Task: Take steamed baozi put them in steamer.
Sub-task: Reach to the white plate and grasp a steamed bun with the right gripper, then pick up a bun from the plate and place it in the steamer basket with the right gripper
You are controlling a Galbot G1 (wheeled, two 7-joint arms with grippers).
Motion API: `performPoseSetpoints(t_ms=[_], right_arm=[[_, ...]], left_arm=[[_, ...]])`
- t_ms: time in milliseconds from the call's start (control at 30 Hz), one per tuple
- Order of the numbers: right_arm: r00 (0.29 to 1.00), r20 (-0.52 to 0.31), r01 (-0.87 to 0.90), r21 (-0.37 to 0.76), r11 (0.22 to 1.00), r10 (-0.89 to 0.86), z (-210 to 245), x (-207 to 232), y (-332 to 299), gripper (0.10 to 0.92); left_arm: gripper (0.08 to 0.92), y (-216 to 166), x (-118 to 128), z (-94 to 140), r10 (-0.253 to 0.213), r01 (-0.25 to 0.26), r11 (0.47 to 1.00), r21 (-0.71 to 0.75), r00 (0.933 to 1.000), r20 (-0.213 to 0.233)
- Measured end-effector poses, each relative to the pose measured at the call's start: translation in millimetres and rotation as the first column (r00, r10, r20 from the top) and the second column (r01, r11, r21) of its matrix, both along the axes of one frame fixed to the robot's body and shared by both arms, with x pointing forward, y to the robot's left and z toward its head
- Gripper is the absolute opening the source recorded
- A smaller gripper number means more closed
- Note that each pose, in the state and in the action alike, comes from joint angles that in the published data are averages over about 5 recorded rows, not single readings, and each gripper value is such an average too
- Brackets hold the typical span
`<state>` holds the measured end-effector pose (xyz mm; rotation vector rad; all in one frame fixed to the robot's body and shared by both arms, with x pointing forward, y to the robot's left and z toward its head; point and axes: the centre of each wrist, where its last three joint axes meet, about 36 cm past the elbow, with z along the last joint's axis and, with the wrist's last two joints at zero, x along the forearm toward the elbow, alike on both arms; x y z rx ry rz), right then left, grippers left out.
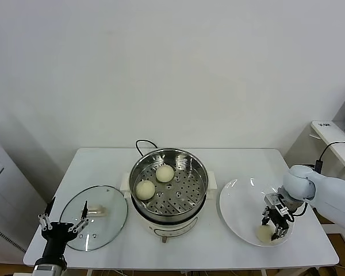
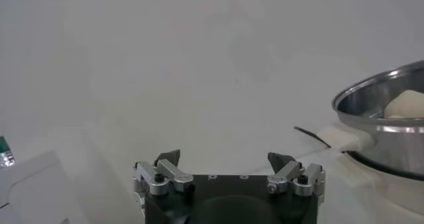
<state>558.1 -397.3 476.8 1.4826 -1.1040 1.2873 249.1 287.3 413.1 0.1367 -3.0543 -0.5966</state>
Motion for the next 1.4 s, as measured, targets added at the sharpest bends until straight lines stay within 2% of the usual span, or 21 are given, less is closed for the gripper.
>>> performPoseSetpoints(t_ms=[200,400,600,733,900,1067,1267,1400], right_arm=[[0.999,0.048,0.0,0.036,0.999,-0.002,40,26,7,0.416],[0.989,0.148,-0.044,0.104,0.994,0.028,120,75,34,0.416],[0.946,0.281,-0.207,0.139,0.968,0.162,213,107,99,0.416],[0.892,0.333,-0.358,0.112,0.927,0.305,245,107,157,0.416],[0.776,0.356,-0.57,0.045,0.82,0.52,249,89,232,0.416],[0.608,0.337,-0.758,-0.023,0.652,0.719,225,65,295,0.416],[0.396,0.29,-0.899,-0.072,0.433,0.871,187,37,335,0.416],[0.285,0.265,-0.944,-0.087,0.317,0.921,166,23,347,0.416]], left_arm=[[0.823,2,2,2,0.0,0.0,1.0,0.001,1.0,0.007],[0.823,3,3,1,0.002,-0.002,1.0,-0.004,1.0,0.009],[0.823,2,6,2,0.002,-0.002,1.0,-0.006,0.9999,0.016],[0.823,3,6,3,0.004,-0.004,1.0,-0.007,0.9998,0.019],[0.823,5,6,4,0.007,-0.007,1.0,-0.008,0.9998,0.021],[0.823,5,6,4,0.01,-0.01,1.0,-0.012,0.9997,0.022],[0.823,6,3,3,0.017,-0.017,1.0,-0.017,0.9996,0.023],[0.823,7,2,3,0.019,-0.019,1.0,-0.02,0.9996,0.023]])
